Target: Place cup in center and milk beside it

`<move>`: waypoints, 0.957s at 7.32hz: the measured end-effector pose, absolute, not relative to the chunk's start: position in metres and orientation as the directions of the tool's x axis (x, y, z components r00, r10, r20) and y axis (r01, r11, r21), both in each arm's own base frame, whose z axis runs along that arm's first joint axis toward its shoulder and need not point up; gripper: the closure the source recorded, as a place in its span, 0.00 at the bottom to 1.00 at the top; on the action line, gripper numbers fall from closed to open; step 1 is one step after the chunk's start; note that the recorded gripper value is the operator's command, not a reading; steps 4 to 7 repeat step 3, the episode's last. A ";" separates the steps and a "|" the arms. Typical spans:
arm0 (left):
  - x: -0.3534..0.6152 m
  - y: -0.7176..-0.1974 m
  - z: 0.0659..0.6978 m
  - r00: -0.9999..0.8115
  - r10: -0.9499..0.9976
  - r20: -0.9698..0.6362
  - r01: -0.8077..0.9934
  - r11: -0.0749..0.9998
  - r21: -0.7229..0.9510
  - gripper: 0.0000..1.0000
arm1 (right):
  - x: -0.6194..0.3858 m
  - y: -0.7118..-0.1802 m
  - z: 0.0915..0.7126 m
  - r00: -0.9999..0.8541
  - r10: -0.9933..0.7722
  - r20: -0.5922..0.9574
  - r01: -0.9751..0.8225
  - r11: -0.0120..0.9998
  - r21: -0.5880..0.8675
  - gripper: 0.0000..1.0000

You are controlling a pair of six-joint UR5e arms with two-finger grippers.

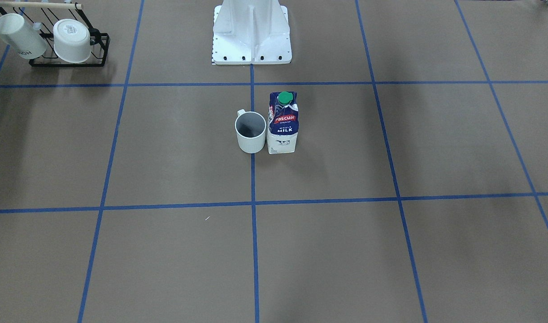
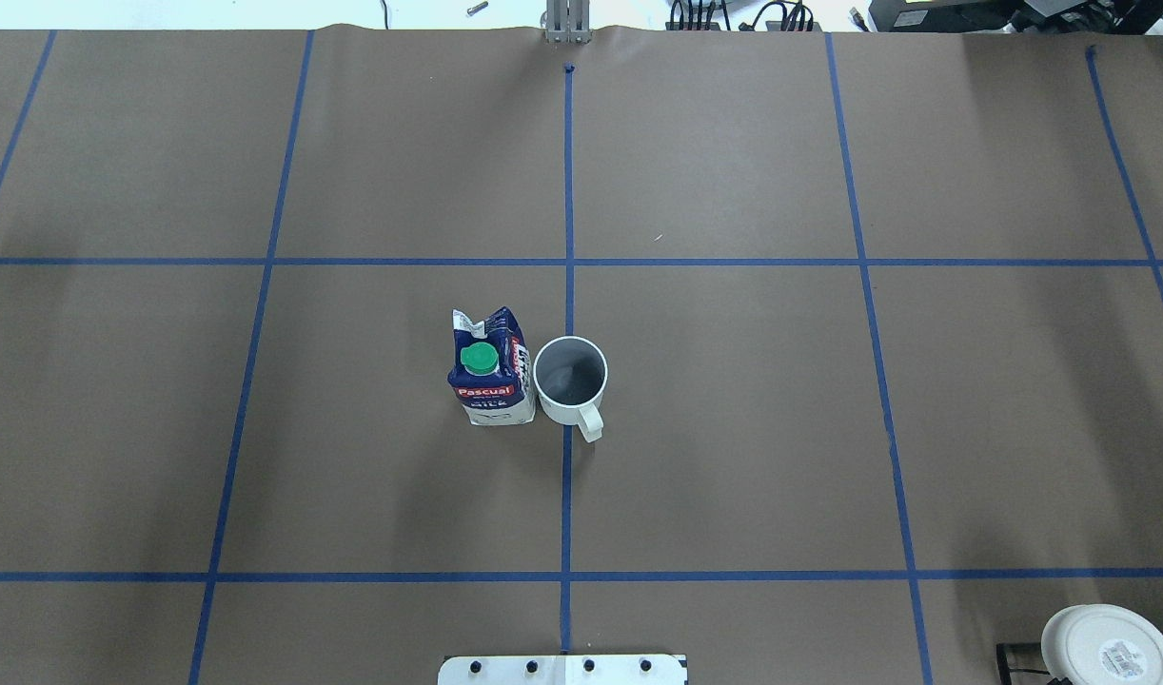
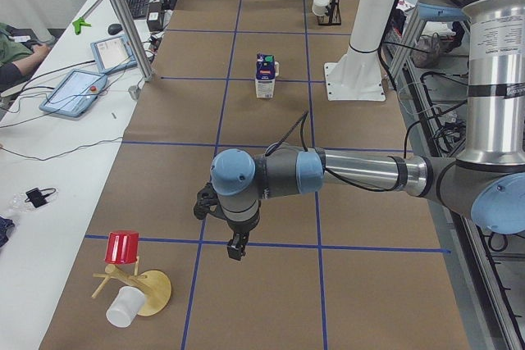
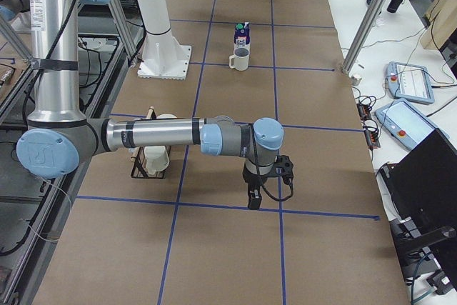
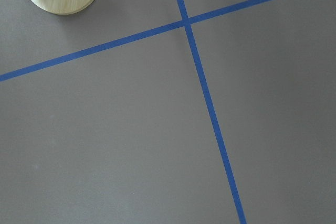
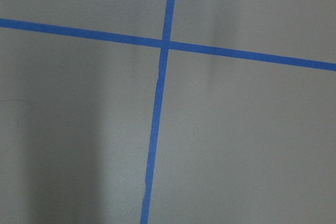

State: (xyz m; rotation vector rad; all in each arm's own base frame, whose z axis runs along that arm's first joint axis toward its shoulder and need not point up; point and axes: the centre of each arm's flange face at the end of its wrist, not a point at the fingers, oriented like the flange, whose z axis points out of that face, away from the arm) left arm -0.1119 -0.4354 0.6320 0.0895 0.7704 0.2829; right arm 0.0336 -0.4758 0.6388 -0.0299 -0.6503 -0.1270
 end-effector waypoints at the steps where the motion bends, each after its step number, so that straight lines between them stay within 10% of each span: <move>1: -0.112 -0.435 0.632 0.682 0.285 -0.674 -0.219 0.958 0.183 0.01 | 0.034 -0.475 0.640 0.788 -0.108 0.606 0.127 0.992 0.011 0.00; 7: -0.112 -0.436 0.632 0.682 0.285 -0.673 -0.219 0.958 0.184 0.01 | 0.034 -0.472 0.643 0.789 -0.104 0.606 0.128 0.992 0.004 0.00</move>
